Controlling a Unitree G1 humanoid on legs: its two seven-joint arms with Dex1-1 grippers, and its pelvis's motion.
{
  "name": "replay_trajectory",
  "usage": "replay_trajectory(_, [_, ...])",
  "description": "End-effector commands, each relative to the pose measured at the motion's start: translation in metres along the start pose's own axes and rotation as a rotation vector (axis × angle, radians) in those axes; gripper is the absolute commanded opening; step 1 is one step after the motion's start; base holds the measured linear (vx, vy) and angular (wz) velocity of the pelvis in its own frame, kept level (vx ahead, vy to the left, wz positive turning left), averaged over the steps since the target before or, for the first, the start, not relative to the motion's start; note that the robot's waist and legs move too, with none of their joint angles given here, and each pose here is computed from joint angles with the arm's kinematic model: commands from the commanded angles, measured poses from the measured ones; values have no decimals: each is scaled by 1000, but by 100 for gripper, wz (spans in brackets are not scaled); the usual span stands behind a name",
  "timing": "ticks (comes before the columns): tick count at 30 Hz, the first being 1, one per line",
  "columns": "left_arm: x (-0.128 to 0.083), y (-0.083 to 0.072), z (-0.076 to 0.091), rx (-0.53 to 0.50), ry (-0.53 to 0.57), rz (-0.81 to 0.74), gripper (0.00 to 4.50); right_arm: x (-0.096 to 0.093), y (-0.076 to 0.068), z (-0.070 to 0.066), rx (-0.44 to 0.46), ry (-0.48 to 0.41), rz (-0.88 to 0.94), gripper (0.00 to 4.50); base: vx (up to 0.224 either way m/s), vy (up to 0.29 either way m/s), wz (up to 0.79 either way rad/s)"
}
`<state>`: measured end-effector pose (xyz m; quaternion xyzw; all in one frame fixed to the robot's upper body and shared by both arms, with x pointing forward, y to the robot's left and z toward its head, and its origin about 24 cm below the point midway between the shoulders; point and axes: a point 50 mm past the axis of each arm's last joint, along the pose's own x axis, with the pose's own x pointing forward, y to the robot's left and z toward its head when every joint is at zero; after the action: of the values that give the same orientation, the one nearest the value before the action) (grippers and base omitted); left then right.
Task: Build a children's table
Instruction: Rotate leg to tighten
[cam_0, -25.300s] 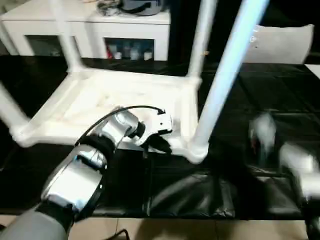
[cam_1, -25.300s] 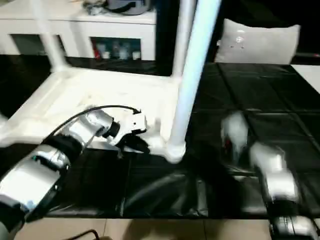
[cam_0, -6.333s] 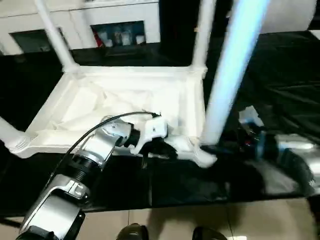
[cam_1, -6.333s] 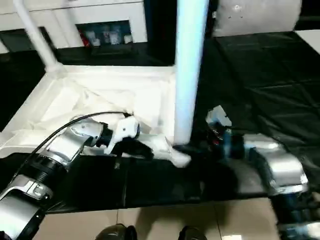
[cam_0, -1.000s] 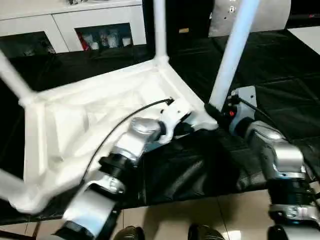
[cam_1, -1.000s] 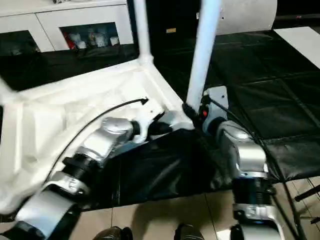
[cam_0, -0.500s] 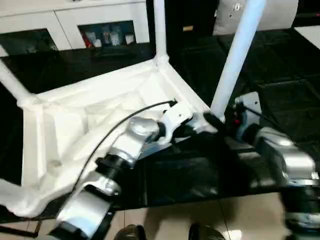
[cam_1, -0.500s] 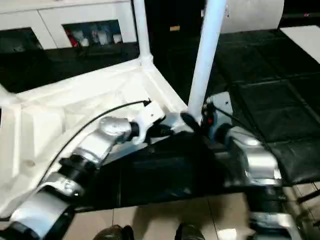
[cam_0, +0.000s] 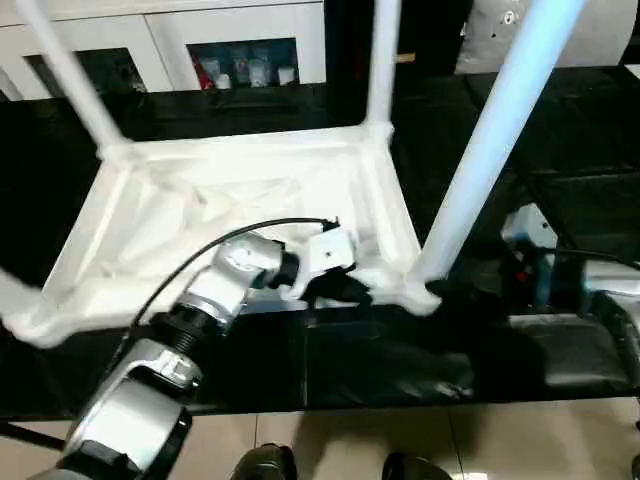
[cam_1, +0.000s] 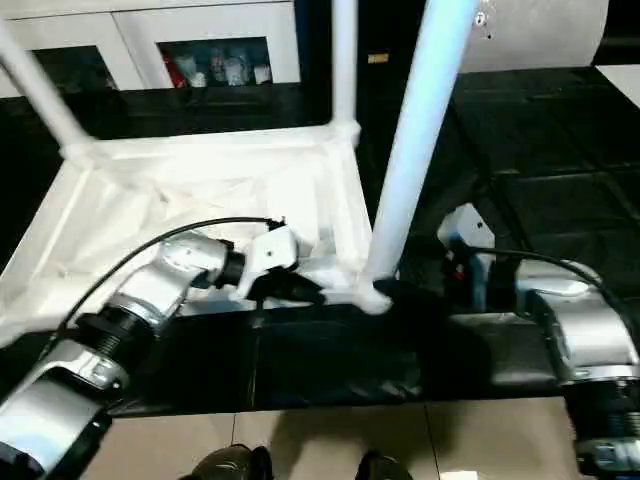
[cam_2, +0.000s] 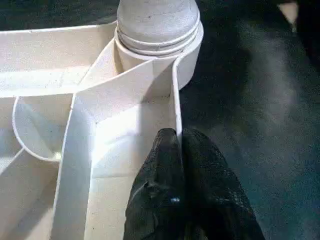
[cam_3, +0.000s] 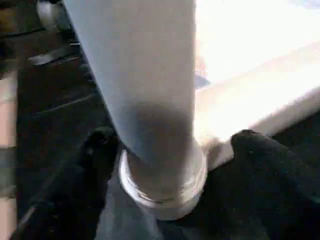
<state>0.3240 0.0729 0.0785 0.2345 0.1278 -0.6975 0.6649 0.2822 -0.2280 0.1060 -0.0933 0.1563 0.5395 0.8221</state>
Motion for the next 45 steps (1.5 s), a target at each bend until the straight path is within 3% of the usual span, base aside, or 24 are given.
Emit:
replay_trajectory(1, [5,-3,9,77,23,-105,0,2,5,5,-29,-12,59,386,0,0,0])
replay_trajectory(2, [5,-5,9,92,27,-137,0,3,5,5,-28,-17,78,361,0,0,0])
replay_trajectory(9, [6,-6,13,114,20,-192,0,8,15,4,20,-23,221,306,0,0,0])
replay_trajectory(20, [6,-6,10,96,16,-195,0,16,17,3,71,-38,237,216,0,0,0])
replay_trajectory(23, [7,-4,12,40,-19,-157,0,20,17,5,107,-41,183,213,0,0,0])
replay_trajectory(29, [11,7,14,-80,-31,15,0,38,6,6,172,-47,-97,209,0,0,0])
replay_trajectory(30, [13,11,15,-124,-38,85,0,44,-2,4,217,-35,-233,207,0,0,0])
replay_trajectory(31, [13,11,15,-124,-38,85,0,44,-2,4,217,-35,-233,207,0,0,0])
replay_trajectory(32, [19,18,19,-190,-55,198,0,51,-12,1,288,-11,-430,207,0,0,0])
replay_trajectory(34, [24,23,22,-231,-66,273,0,56,-17,-1,314,3,-534,206,0,0,0])
replay_trajectory(35, [33,30,30,-269,-76,399,0,68,-18,0,363,-40,-634,206,0,0,0])
replay_trajectory(38, [37,32,34,-263,-76,443,0,73,-17,1,371,-65,-677,206,0,0,0])
replay_trajectory(39, [37,32,34,-263,-76,443,0,73,-17,1,371,-65,-677,260,0,0,0])
replay_trajectory(41, [42,29,36,-258,-87,442,0,79,-13,5,379,-135,-642,273,0,0,0])
replay_trajectory(45, [46,26,37,-237,-85,425,0,81,-7,8,385,-188,-602,316,0,0,0])
